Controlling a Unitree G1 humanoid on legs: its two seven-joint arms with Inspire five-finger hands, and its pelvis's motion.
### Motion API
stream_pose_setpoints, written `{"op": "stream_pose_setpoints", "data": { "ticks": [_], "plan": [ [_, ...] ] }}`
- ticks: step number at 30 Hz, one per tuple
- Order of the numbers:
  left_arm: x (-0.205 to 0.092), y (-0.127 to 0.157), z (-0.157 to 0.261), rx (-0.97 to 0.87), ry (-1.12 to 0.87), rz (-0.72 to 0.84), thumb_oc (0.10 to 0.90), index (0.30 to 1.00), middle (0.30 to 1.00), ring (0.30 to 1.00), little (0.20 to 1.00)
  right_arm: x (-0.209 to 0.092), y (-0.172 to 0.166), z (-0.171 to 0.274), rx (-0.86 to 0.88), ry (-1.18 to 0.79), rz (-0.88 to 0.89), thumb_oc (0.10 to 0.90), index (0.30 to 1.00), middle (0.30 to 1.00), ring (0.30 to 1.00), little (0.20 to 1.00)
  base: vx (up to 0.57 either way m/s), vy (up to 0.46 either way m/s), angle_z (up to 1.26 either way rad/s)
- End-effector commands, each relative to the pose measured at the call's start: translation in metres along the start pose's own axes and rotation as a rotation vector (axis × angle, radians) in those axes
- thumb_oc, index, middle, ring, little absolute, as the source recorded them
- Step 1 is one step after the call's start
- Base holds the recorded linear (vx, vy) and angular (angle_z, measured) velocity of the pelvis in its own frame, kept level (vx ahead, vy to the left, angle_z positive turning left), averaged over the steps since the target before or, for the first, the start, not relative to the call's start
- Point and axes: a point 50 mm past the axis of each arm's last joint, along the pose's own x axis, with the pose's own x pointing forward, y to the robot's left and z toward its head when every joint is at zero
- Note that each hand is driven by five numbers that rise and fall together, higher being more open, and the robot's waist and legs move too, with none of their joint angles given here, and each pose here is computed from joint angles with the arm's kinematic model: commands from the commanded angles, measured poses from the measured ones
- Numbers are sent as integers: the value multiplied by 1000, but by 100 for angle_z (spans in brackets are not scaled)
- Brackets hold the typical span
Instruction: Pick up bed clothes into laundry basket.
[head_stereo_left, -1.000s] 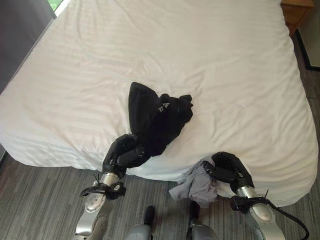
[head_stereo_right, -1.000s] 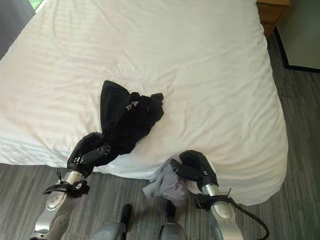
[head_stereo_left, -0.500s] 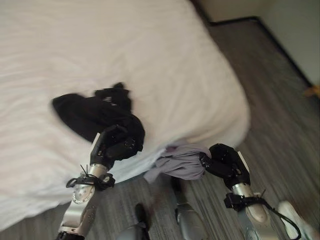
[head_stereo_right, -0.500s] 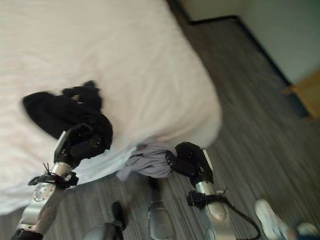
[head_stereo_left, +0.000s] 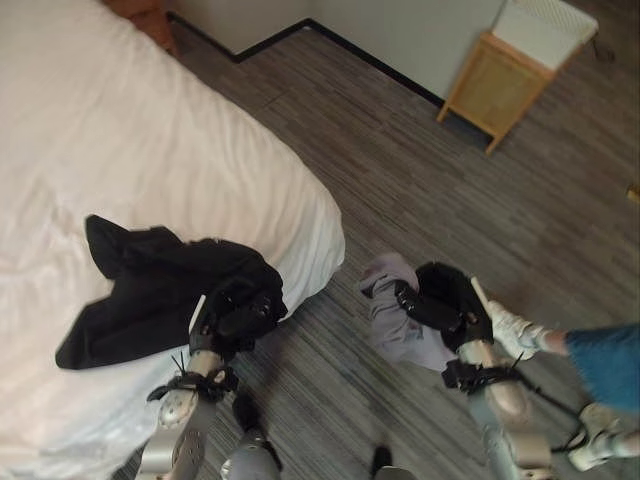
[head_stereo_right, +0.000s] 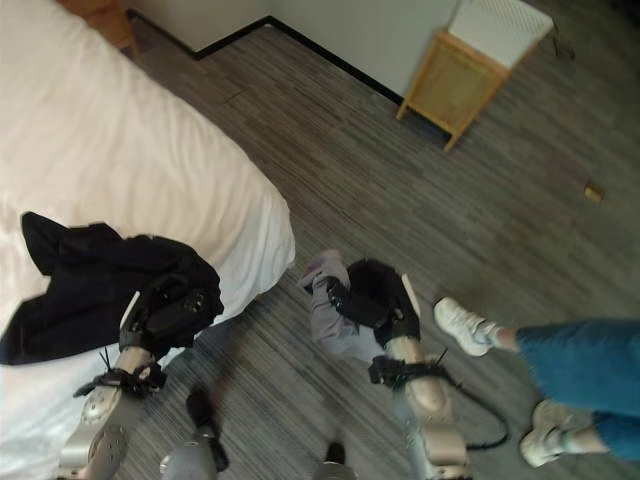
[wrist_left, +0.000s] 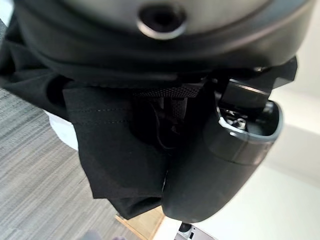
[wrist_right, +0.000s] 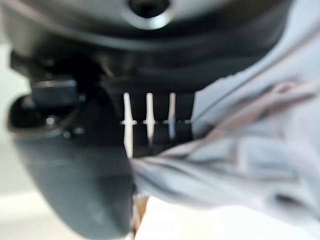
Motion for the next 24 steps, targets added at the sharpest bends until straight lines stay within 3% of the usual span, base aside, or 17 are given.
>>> {"op": "stream_pose_setpoints", "data": {
  "ticks": [1,3,8,12,20,21,24],
  "plan": [
    [9,-14,53,85,-263,-105,400,300,300,300,300,2,-9,55,-11,-279,-3,400,300,300,300,300,-244,-293,-60],
    [7,-11,54,93,-277,-79,400,300,300,300,300,15,-1,58,46,-297,28,400,300,300,300,300,-335,-414,-92],
    [-5,-4,49,89,-250,-71,400,300,300,300,300,10,-3,53,1,-261,60,400,300,300,300,300,-97,-190,-97],
    [5,-19,40,76,-221,-123,400,300,300,300,300,9,-4,47,-9,-248,21,400,300,300,300,300,-54,96,-73],
    [7,-24,37,57,-210,-134,400,300,300,300,300,1,2,27,41,-173,17,400,300,300,300,300,-29,32,7],
    [8,14,56,168,-249,88,400,300,300,300,300,-13,-42,28,46,-170,-267,400,300,300,300,300,32,34,3],
    [8,12,51,143,-229,88,400,300,300,300,300,-14,-44,25,46,-158,-294,400,300,300,300,300,40,38,1]
  ]
}}
